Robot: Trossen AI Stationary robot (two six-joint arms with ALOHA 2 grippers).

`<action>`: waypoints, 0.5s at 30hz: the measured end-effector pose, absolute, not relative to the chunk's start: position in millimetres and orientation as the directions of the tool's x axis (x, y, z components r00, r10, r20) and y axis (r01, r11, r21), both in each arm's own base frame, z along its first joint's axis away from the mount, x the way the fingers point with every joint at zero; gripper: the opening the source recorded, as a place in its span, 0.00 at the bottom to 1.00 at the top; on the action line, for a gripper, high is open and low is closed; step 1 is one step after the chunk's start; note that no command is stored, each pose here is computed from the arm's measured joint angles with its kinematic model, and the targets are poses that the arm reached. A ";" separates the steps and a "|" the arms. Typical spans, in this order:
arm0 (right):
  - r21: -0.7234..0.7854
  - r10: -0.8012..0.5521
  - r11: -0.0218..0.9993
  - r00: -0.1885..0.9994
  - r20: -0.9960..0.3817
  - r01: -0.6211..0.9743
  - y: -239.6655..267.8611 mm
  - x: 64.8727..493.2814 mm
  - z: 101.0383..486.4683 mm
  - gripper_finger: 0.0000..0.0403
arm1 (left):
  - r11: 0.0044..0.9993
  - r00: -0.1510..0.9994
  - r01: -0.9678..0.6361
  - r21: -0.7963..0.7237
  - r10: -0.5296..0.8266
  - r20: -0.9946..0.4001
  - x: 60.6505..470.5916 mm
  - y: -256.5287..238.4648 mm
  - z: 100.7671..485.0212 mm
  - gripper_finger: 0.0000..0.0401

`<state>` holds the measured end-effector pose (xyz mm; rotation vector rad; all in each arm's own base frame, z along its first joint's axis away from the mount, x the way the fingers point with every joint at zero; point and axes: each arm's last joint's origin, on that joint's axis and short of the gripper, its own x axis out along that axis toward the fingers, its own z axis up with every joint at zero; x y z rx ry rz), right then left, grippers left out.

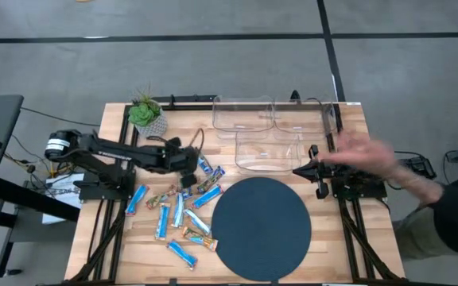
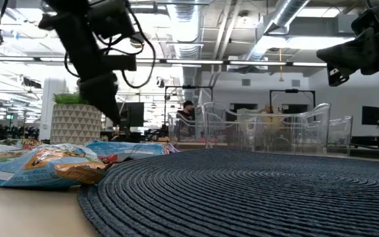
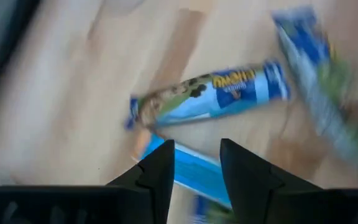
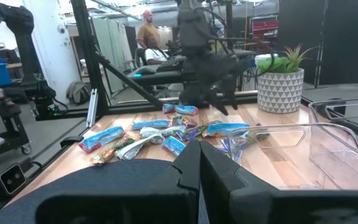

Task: Pick and place Granola Bars by type
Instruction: Put the yellow granola bar into the bottom transparent bin

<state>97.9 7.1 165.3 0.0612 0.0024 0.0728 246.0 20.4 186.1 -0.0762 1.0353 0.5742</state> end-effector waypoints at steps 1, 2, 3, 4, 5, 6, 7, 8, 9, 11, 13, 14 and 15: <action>0.061 0.073 0.996 0.997 -0.001 -0.073 7.1 97.9 165.2 0.00 | 0.810 0.372 -0.573 0.122 0.390 -0.842 246.4 22.2 188.8 0.31; 0.061 0.073 0.995 0.997 0.000 -0.073 7.1 97.9 165.3 0.00 | 0.762 0.370 -0.647 0.040 0.358 -0.857 246.5 23.7 190.1 0.31; 0.061 0.073 0.995 0.997 0.000 -0.073 7.1 97.9 165.2 0.00 | 0.719 0.368 -0.694 -0.024 0.326 -0.871 246.2 24.5 190.1 0.31; 0.061 0.073 0.995 0.997 0.000 -0.073 7.1 97.9 165.3 0.00 | 0.686 0.370 -0.724 -0.079 0.290 -0.883 246.0 24.7 189.7 0.31; 0.061 0.073 0.995 0.997 0.000 -0.073 7.1 97.9 165.2 0.00 | 0.660 0.373 -0.742 -0.120 0.258 -0.891 245.8 24.6 189.3 0.31; 0.061 0.073 0.995 0.997 0.000 -0.073 7.1 97.9 165.2 0.00 | 0.637 0.373 -0.757 -0.146 0.238 -0.897 245.6 25.2 189.1 0.31; 0.061 0.073 0.996 0.997 0.000 -0.073 7.1 97.9 165.3 0.00 | 0.615 0.370 -0.772 -0.163 0.226 -0.901 245.1 25.6 188.8 0.31; 0.061 0.073 0.995 0.997 0.000 -0.073 7.1 97.9 165.2 0.00 | 0.587 0.361 -0.791 -0.171 0.222 -0.906 244.4 26.3 188.2 0.31; 0.061 0.073 0.995 0.997 0.000 -0.073 7.1 97.9 165.2 0.00 | 0.557 0.349 -0.812 -0.175 0.223 -0.910 243.9 27.6 187.0 0.31; 0.061 0.073 0.995 0.997 0.000 -0.073 7.1 97.9 165.2 0.00 | 0.502 0.333 -0.845 -0.184 0.227 -0.915 242.8 30.6 185.8 0.31; 0.061 0.073 0.996 0.997 0.000 -0.073 7.1 97.9 165.3 0.00 | 0.457 0.315 -0.871 -0.180 0.239 -0.918 241.3 33.5 185.0 0.31; 0.061 0.073 0.995 0.997 0.000 -0.073 7.1 97.9 165.2 0.00 | 0.436 0.302 -0.883 -0.171 0.252 -0.919 241.2 34.6 183.6 0.31; 0.061 0.073 0.995 0.997 0.000 -0.073 7.1 97.9 165.3 0.00 | 0.419 0.292 -0.893 -0.164 0.263 -0.919 241.4 35.8 182.3 0.31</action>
